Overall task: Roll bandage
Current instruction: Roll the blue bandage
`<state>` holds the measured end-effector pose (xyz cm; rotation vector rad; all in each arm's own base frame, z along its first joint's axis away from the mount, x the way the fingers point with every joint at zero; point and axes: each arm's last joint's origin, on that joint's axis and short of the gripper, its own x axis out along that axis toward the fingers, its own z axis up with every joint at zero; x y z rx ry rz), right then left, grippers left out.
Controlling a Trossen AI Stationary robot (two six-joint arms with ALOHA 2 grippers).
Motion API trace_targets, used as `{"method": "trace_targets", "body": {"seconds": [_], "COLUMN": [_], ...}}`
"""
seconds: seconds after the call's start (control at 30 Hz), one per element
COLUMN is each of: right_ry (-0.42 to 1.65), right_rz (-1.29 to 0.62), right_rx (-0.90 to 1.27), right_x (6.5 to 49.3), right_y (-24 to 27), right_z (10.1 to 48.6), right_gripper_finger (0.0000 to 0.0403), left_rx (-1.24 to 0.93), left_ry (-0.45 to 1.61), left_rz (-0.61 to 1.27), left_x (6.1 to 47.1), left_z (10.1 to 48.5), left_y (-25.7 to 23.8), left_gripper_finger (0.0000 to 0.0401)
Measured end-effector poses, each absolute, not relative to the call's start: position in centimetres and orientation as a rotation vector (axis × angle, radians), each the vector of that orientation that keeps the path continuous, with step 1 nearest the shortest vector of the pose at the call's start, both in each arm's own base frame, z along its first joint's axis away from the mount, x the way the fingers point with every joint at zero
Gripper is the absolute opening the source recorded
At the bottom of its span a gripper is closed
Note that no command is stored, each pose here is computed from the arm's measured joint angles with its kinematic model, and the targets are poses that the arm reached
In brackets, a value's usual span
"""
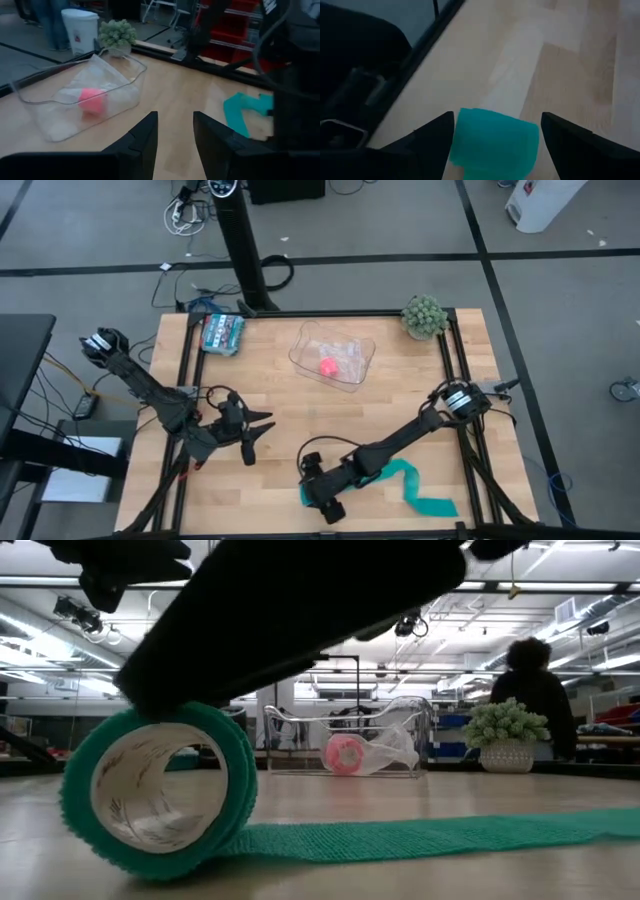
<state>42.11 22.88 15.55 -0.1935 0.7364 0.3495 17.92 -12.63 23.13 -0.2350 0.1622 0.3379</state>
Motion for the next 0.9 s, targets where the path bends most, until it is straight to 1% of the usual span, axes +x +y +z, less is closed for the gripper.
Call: {"method": "trace_targets", "body": {"seconds": [0.13, 0.3, 0.4, 0.63, 0.9], "right_ry": [0.796, 0.822, 0.819, 0.895, 0.892], "right_rz": [0.333, 0.306, 0.296, 0.258, 0.261], "right_rx": [-0.19, -0.175, -0.165, -0.119, -0.115], "right_x": [42.4, 42.12, 42.12, 41.7, 41.78], "right_y": [23.03, 23.09, 23.06, 22.89, 22.81], "right_z": [15.52, 15.48, 15.67, 15.01, 15.01], "right_gripper_finger": [0.0307, 0.0315, 0.0315, 0.0312, 0.0311], "left_rx": [-0.248, -0.251, -0.251, -0.251, -0.253], "left_ry": [0.193, 0.201, 0.202, 0.203, 0.203], "left_rz": [0.271, 0.251, 0.25, 0.248, 0.245], "left_x": [17.96, 17.97, 17.97, 17.97, 17.98], "left_z": [23.04, 23.03, 23.02, 23.01, 23.02], "left_y": [-12.84, -12.9, -12.9, -12.9, -12.92], "left_gripper_finger": [0.0131, 0.0131, 0.0131, 0.0131, 0.0131]}}
